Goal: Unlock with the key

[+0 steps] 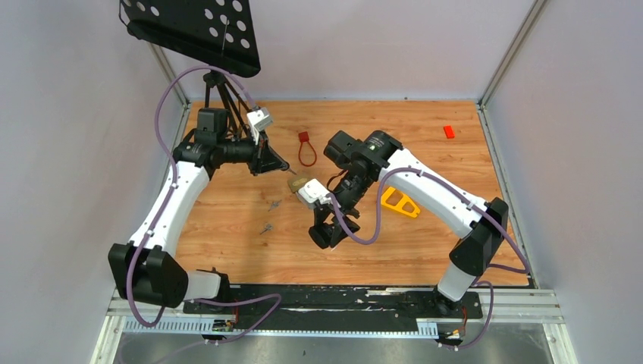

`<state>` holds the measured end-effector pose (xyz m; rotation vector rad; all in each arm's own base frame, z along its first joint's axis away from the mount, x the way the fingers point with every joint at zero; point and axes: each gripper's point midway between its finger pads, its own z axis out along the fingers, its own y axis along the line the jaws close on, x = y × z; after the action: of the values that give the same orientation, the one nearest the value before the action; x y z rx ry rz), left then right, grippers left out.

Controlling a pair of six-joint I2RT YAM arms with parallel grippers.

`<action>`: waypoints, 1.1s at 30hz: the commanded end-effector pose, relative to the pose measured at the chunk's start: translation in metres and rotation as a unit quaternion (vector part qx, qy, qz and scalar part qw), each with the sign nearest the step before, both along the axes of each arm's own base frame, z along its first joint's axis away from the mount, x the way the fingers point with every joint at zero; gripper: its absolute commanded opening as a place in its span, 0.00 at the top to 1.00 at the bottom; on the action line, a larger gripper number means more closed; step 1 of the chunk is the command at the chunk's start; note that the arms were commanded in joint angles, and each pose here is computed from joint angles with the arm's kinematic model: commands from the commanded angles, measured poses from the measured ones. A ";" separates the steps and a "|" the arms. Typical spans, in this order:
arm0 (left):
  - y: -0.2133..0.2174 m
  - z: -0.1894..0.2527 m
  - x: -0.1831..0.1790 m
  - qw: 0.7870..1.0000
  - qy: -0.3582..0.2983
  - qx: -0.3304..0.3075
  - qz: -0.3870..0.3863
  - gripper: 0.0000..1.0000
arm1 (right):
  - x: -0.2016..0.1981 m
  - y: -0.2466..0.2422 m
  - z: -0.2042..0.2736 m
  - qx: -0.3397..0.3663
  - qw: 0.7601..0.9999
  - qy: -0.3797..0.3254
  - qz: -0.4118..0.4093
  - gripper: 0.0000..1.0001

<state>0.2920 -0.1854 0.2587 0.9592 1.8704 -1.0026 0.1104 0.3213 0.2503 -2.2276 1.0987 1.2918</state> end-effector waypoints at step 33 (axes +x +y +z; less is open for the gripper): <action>-0.007 0.014 0.013 0.999 0.007 -0.046 0.024 1.00 | 0.232 -0.058 0.103 0.049 0.702 -0.474 -0.529 1.00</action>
<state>0.2863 -0.1874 0.2596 0.9041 1.8631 -1.0322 0.2948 0.2943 0.2680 -1.6722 1.4708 0.0460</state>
